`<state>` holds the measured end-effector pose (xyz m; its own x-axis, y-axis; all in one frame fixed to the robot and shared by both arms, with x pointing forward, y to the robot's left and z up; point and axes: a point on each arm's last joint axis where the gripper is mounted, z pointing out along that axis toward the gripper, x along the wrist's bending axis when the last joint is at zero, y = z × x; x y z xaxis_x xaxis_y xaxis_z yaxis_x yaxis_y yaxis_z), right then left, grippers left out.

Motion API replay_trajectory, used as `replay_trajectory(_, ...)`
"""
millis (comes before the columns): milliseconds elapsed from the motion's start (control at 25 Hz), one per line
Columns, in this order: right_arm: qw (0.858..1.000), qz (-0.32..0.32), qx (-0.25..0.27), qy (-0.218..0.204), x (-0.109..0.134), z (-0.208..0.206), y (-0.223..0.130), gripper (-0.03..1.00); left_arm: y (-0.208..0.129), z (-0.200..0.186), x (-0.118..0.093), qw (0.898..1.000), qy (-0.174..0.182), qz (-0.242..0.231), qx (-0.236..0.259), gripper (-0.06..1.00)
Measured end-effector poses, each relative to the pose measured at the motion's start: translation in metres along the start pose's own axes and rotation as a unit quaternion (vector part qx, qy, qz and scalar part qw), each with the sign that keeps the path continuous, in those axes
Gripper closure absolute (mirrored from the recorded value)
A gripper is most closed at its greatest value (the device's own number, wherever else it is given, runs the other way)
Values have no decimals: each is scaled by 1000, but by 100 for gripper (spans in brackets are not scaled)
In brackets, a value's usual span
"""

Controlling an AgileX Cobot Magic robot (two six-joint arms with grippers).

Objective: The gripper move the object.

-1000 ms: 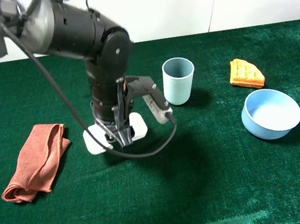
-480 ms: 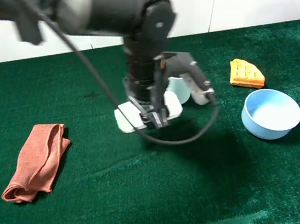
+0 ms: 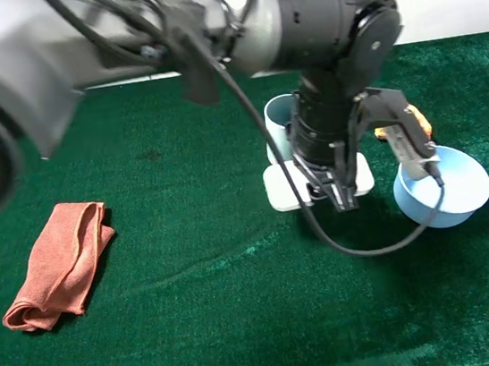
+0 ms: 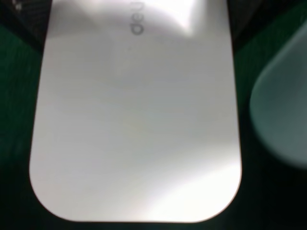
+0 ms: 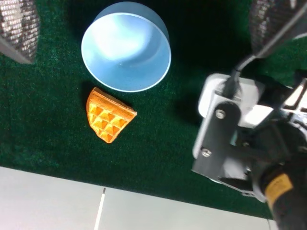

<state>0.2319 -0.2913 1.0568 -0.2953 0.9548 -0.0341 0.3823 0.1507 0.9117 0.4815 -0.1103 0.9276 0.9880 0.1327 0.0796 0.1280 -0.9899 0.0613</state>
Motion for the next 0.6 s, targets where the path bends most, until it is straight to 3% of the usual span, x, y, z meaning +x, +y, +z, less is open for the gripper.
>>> replay_trajectory(600, 1000, 0, 0, 0, 0, 0, 0, 30, 13, 35, 0, 1000, -10, 4, 3, 33)
